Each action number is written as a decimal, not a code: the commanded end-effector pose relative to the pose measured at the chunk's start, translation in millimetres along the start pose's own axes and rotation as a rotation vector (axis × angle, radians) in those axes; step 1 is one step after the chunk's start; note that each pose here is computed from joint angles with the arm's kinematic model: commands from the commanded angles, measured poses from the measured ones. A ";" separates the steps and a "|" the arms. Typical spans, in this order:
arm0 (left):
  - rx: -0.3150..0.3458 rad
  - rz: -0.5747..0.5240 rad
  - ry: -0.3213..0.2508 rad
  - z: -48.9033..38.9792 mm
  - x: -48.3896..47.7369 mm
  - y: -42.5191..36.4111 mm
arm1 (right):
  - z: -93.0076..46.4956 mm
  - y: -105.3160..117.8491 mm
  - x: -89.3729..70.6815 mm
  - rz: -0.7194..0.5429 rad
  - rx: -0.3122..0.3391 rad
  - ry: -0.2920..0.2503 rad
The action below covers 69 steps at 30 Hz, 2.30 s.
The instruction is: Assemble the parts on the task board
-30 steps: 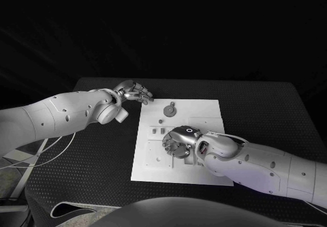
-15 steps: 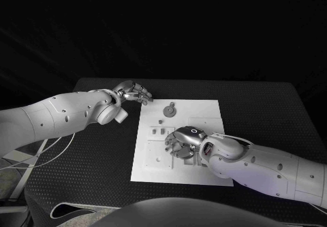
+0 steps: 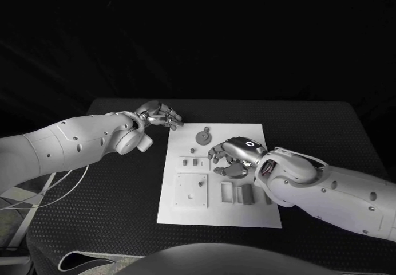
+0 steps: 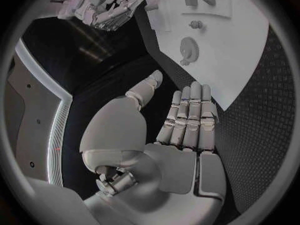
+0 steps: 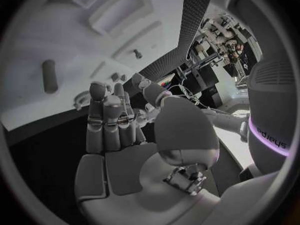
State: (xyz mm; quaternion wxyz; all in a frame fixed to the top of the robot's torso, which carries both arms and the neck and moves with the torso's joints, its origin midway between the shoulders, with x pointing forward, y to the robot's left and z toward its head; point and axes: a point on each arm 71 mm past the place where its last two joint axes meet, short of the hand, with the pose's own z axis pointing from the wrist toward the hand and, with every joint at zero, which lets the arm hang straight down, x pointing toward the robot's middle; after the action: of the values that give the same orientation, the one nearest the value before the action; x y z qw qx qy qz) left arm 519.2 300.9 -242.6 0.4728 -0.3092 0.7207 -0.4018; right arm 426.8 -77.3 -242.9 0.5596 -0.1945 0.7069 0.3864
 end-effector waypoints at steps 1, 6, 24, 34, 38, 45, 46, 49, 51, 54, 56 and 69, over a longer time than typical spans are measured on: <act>0.017 -0.009 0.001 0.8 0.4 -2.2 | -5.2 -5.2 -14.7 0.000 0.010 -0.024; 0.020 -0.011 -0.002 1.2 -0.3 -2.0 | -15.0 -17.2 -36.9 -0.028 0.029 -0.019; 0.017 -0.011 -0.002 1.6 -1.5 -0.8 | -21.5 -56.8 -36.9 -0.108 0.137 0.111; 0.016 -0.011 0.000 2.0 -1.3 -0.6 | -15.7 -68.2 -23.6 -0.138 0.160 0.137; 0.017 -0.011 0.000 1.9 -1.4 -0.7 | -13.9 -67.2 -11.6 -0.136 0.155 0.168; 0.017 -0.012 0.002 1.7 -1.2 -0.6 | -11.9 -63.9 2.6 -0.161 0.131 0.196; 0.016 -0.012 0.001 1.6 -1.5 -0.5 | -12.0 -63.6 4.2 -0.164 0.130 0.196; 0.016 -0.012 0.001 1.6 -1.8 -0.2 | -11.9 -63.4 6.1 -0.171 0.129 0.192; 0.016 -0.012 0.003 1.6 -1.5 -0.4 | -11.4 -63.0 6.7 -0.177 0.128 0.187; 0.017 -0.013 0.004 1.8 -1.0 -0.6 | -10.5 -62.3 6.5 -0.188 0.127 0.173; 0.017 -0.013 0.005 1.9 -1.0 -0.6 | -10.1 -62.2 5.8 -0.196 0.130 0.154; 0.014 -0.015 0.007 1.8 -1.2 -0.2 | -9.4 -60.9 4.3 -0.205 0.130 0.113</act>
State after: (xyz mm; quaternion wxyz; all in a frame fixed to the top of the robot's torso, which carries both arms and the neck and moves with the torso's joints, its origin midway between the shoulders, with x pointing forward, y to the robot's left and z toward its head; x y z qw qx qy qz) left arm 521.3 303.6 -243.2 0.4745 -0.3121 0.7180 -0.4024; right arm 462.7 -123.0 -267.9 0.5547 -0.2464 0.7471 0.2710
